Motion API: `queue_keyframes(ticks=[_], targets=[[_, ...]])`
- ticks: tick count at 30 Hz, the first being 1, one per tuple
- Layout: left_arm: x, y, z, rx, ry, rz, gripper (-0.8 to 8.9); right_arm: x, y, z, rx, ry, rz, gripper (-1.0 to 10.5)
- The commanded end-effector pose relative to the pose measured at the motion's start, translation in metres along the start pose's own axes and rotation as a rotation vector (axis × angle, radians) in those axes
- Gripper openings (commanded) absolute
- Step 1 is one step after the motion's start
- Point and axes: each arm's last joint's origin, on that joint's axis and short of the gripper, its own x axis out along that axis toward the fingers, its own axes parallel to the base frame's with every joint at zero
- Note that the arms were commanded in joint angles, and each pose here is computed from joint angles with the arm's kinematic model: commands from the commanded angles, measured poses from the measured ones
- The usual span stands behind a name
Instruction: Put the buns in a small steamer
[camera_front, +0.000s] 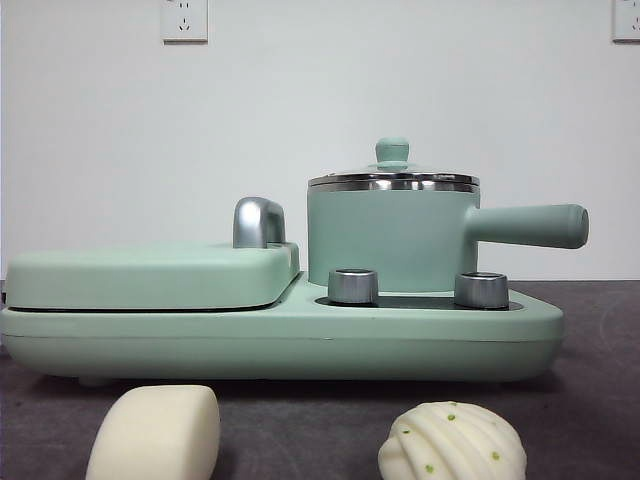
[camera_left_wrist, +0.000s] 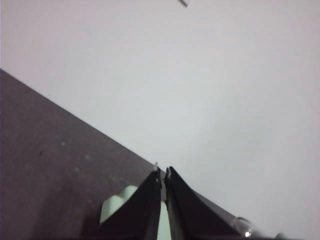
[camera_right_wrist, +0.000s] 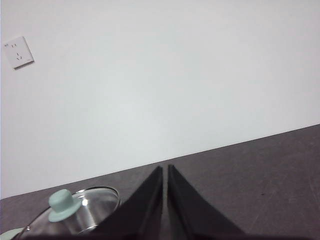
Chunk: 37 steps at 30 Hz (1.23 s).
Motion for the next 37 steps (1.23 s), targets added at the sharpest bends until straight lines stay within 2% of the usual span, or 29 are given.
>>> queue_keyframes(ticks=[1,9,12,19,26,30,37], targets=[[-0.001,-0.016,0.018,0.048,-0.005,-0.013,0.16,0.000,0.008,0.018,0.003,0.014,0.018,0.1],[0.006,-0.053,0.063,0.186,0.060,0.000,0.16,0.014,0.026,0.060,-0.015,0.080,0.093,0.1],[0.013,-0.066,0.078,0.231,0.099,-0.025,0.16,0.025,0.031,0.072,-0.021,0.112,0.132,0.1],[0.041,-0.087,0.101,0.316,0.231,-0.093,0.16,0.054,0.039,0.090,-0.093,0.196,0.232,0.1],[0.076,-0.093,0.106,0.376,0.383,-0.132,0.16,0.085,0.040,0.092,-0.140,0.346,0.284,0.1],[0.098,-0.098,0.103,0.466,0.482,-0.161,0.16,0.100,0.041,0.084,-0.233,0.415,0.345,0.1],[0.126,-0.107,0.090,0.616,0.626,-0.254,0.16,0.114,0.045,0.064,-0.332,0.513,0.422,0.1]])
